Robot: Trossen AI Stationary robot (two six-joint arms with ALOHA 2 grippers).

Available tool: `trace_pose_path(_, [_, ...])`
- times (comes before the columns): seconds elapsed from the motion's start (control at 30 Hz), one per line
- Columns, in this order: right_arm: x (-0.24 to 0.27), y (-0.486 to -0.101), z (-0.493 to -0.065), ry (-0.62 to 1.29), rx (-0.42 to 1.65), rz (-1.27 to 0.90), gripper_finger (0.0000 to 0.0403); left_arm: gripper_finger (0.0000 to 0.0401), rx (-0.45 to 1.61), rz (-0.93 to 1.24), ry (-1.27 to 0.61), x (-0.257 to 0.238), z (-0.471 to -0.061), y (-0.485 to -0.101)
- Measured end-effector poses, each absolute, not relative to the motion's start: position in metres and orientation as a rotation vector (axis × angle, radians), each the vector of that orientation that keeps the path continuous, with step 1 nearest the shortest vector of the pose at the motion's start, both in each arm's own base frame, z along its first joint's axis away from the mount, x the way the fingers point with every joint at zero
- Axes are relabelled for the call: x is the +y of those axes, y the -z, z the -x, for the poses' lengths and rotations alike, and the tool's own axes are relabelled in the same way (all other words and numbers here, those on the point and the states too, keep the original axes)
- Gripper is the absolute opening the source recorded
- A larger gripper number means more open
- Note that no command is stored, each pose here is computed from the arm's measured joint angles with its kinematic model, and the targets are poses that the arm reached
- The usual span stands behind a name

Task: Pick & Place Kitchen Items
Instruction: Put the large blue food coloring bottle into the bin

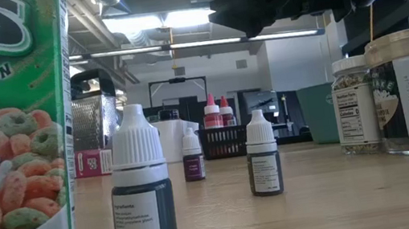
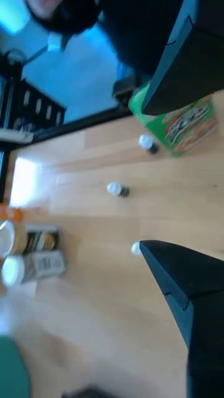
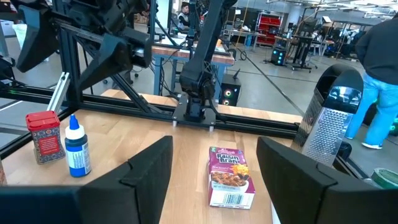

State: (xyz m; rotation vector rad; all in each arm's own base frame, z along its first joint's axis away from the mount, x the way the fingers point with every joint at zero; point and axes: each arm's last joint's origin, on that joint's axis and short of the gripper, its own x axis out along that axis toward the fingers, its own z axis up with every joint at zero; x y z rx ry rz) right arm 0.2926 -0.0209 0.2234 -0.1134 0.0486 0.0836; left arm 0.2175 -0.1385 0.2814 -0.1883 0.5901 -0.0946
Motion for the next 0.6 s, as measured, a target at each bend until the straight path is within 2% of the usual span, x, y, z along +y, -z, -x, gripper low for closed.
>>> trace_pose_path(0.17, [-0.021,-0.223,-0.293,-0.084,0.049,0.114,0.0236,0.0339,0.613,0.139,0.151,-0.141,-0.215,-0.280])
trace_pose_path(0.6, [-0.021,-0.223,-0.293,-0.084,0.049,0.109,0.0236,0.0311,0.753,0.158,0.130,-0.148,-0.205,-0.266])
